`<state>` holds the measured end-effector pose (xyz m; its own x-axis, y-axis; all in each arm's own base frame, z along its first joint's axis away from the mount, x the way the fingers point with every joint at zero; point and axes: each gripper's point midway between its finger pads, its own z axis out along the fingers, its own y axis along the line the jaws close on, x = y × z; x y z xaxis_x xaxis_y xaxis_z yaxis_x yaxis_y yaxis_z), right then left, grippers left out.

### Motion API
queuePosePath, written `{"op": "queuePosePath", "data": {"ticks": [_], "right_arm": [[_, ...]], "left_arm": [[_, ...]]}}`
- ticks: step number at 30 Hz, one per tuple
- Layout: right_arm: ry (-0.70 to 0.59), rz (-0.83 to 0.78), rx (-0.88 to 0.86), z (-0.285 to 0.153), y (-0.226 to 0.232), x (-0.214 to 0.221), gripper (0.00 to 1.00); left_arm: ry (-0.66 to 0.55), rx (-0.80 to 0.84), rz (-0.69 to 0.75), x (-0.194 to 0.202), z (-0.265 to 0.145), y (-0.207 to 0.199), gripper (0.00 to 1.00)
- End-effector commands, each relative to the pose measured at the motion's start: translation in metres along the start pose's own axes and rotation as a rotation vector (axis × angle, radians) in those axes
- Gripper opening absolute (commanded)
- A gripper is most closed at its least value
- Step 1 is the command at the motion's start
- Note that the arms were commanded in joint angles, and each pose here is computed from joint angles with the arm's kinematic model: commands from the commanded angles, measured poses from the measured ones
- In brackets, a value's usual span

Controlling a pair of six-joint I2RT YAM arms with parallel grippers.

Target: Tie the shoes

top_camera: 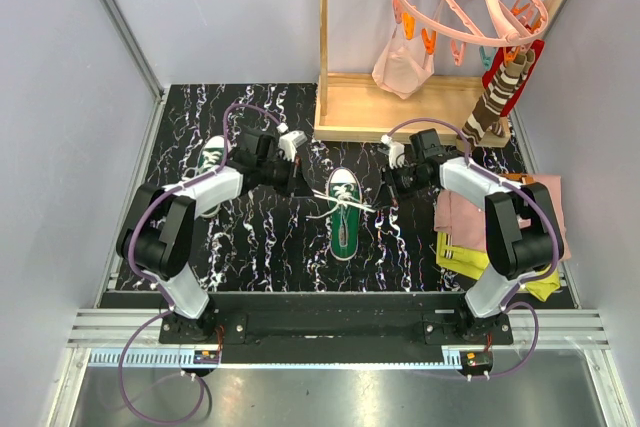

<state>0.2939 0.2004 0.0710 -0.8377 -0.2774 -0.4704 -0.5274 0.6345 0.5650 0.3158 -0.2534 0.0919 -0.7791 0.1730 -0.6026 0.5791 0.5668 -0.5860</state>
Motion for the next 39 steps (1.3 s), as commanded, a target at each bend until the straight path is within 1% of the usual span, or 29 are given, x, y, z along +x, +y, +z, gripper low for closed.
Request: {"op": "queuePosePath", "data": {"ticks": [1, 8, 17, 28, 30, 33, 34, 35, 36, 37, 39], "right_arm": [[-0.017, -0.042, 0.056, -0.016, -0.008, 0.000, 0.00], [0.000, -0.040, 0.074, -0.017, -0.016, 0.009, 0.00], [0.019, -0.037, 0.108, -0.016, -0.029, 0.014, 0.00], [0.036, -0.034, 0.127, -0.013, -0.038, 0.014, 0.00], [0.040, -0.023, 0.117, -0.011, -0.038, 0.014, 0.00], [0.015, -0.015, 0.065, -0.009, -0.030, 0.000, 0.00], [-0.005, -0.020, 0.023, -0.010, -0.021, -0.010, 0.00], [-0.010, -0.011, 0.002, -0.011, -0.017, -0.014, 0.07], [-0.021, -0.003, -0.014, -0.012, -0.013, -0.023, 0.20], [-0.021, 0.006, -0.042, -0.013, -0.007, -0.025, 0.34], [-0.044, 0.010, -0.051, -0.019, 0.000, -0.034, 0.43]], "left_arm": [[-0.067, -0.051, 0.014, -0.024, -0.008, 0.016, 0.00], [-0.056, -0.075, 0.021, -0.023, -0.008, 0.025, 0.00], [-0.041, -0.112, -0.041, -0.015, -0.009, 0.048, 0.00], [-0.025, -0.112, -0.047, -0.011, -0.005, 0.053, 0.00], [-0.022, -0.109, -0.050, -0.010, -0.004, 0.053, 0.00], [-0.032, -0.066, -0.038, -0.014, -0.002, 0.046, 0.00], [-0.036, -0.028, -0.031, -0.015, -0.002, 0.040, 0.00], [-0.046, -0.009, -0.008, -0.018, -0.003, 0.035, 0.00], [-0.057, 0.002, 0.007, -0.021, -0.005, 0.032, 0.06], [-0.058, 0.026, 0.019, -0.020, -0.006, 0.027, 0.20], [-0.086, 0.029, 0.073, -0.027, -0.015, 0.020, 0.30]]}}
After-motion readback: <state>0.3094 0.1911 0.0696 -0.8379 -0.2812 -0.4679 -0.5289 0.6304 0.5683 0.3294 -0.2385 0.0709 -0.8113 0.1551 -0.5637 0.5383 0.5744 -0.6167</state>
